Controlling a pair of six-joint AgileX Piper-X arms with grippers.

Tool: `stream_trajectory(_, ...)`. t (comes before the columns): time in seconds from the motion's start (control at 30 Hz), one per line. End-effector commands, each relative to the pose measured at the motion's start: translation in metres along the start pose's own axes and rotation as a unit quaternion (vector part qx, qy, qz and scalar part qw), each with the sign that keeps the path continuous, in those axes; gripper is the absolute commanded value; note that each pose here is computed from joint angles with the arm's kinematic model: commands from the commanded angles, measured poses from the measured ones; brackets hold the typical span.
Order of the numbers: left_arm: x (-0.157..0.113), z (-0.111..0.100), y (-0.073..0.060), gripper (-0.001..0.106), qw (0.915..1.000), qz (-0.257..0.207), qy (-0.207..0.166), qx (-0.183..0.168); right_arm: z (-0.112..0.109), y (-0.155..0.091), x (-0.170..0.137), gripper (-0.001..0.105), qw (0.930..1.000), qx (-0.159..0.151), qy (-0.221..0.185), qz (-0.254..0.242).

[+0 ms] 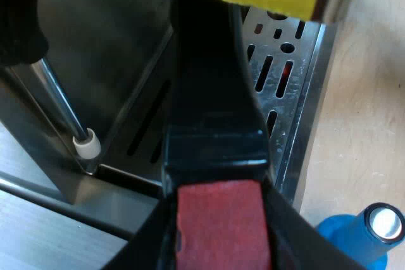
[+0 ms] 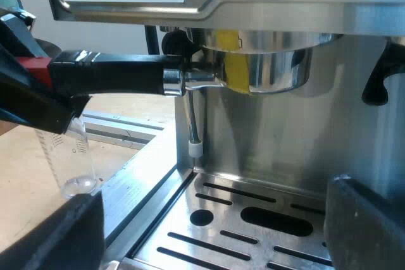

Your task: Put the handle in the coffee machine

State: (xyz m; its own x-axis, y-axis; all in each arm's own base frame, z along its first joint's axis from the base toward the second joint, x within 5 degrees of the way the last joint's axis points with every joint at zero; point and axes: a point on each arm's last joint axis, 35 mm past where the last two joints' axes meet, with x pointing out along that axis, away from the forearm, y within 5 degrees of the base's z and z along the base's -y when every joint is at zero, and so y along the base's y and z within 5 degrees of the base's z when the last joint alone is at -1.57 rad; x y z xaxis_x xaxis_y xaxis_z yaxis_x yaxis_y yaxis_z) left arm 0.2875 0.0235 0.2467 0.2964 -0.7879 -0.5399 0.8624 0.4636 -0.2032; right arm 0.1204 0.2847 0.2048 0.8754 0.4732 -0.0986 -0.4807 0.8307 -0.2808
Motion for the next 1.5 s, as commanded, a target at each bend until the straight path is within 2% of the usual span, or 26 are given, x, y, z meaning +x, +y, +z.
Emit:
stream_trajectory(0.03, -0.0073, 0.0171, -0.0073, 0.001, 0.9964, -0.028, -0.072, 0.036, 0.0015, 0.0004, -0.0003, 0.072, 1.0, 0.002, -0.005, -0.001)
stream_trajectory(0.53, -0.0051, 0.0212, -0.0097, 0.001, 0.993, -0.056, -0.103, 0.016, 0.0015, 0.0004, -0.0003, 0.072, 1.0, 0.002, -0.005, -0.001)
stream_trajectory(0.7, -0.0049, 0.0201, -0.0097, 0.001, 0.9945, -0.05, -0.091, 0.012, 0.0015, 0.0004, -0.0003, 0.072, 1.0, 0.002, -0.005, -0.001)
stream_trajectory(1.5, -0.0049, 0.0203, -0.0096, 0.001, 0.9943, -0.05, -0.093, 0.013, 0.0015, 0.0004, -0.0003, 0.072, 1.0, 0.002, -0.005, -0.001)
